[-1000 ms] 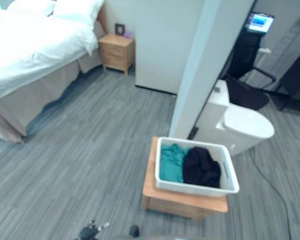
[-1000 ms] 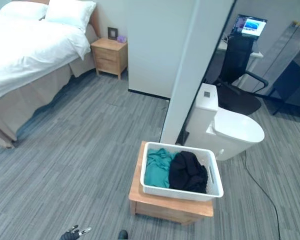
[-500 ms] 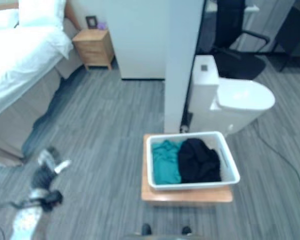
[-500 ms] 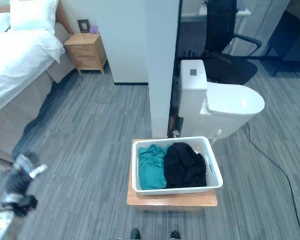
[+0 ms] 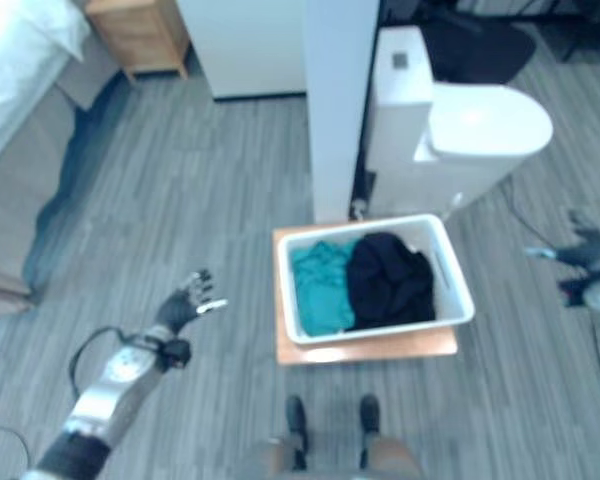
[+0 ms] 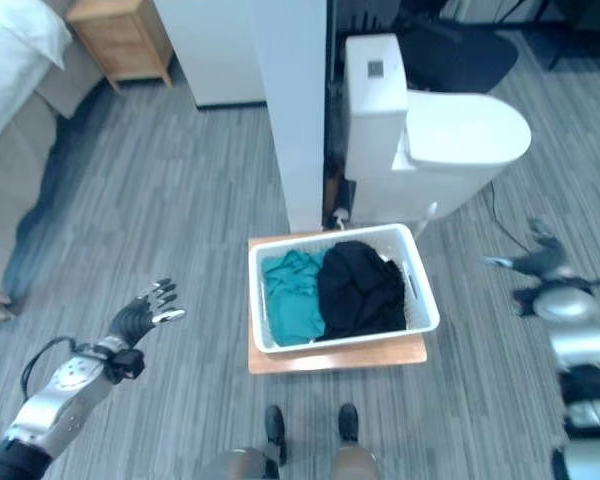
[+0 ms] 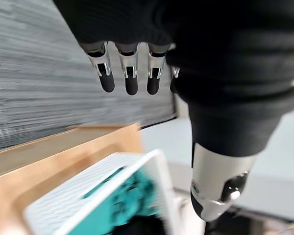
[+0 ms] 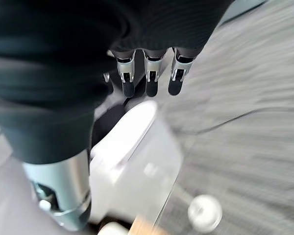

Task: Grab the laundry basket,head to the washer,open it,put in the laundry and shut it.

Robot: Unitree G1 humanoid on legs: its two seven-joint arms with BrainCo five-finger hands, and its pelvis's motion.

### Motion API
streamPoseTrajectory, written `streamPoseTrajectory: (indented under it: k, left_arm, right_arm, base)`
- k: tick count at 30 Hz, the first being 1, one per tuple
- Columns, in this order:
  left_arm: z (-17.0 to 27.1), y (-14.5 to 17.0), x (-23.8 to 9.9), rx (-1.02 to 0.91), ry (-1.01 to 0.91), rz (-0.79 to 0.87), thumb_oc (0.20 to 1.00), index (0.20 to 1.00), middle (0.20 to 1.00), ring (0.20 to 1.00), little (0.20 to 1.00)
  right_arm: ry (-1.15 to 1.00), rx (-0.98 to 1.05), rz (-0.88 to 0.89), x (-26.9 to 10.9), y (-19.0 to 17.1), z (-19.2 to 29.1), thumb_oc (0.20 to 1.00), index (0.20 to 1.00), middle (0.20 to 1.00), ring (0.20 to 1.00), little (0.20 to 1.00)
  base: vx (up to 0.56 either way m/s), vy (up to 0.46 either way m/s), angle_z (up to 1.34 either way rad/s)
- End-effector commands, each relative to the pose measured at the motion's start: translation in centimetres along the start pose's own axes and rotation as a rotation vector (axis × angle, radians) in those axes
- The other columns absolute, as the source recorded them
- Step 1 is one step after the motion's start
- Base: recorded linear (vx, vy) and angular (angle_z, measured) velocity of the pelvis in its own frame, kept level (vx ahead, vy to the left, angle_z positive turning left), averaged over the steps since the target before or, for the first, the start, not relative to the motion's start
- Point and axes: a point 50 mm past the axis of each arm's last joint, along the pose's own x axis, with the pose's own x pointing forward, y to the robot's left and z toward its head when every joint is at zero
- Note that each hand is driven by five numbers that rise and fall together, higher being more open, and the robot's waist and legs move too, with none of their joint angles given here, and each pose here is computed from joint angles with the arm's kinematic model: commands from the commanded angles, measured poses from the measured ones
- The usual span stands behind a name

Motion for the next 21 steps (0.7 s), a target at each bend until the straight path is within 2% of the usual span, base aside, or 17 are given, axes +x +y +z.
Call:
streamPoseTrajectory:
  k: [1,4,9,21]
  left_arm:
    - [3.1,0.6,1.9,0.047,-0.100,0.056,1.000,1.000,1.000,1.000,1.000]
    - [6.0,-0.1,4.2,0.093,-0.147,0.069,1.000,1.000,1.000,1.000,1.000]
    - [9.7,-0.3,6.3,0.167,-0.199,0.100,1.000,1.000,1.000,1.000,1.000]
    - [13.9,-1.6,8.7,0.217,-0.257,0.131,1.000,1.000,1.000,1.000,1.000]
  right_arm:
    - [-0.076,-0.001,-0.119,1.3,-2.4,3.5,1.000,1.000,1.000,1.000,1.000]
    - [-0.105,0.033,-0.128,2.2,-1.7,5.6,1.000,1.000,1.000,1.000,1.000]
    - [-0.110,0.058,-0.113,2.3,-1.0,6.2,1.000,1.000,1.000,1.000,1.000]
    - [-0.113,0.066,-0.073,0.8,0.0,4.1,1.000,1.000,1.000,1.000,1.000]
  base:
    - [-0.14,-0.025,0.10]
    - [-0.17,-0.035,0.03]
    - [-0.07,-0.034,0.15]
    - [0.00,-0.012,0.02]
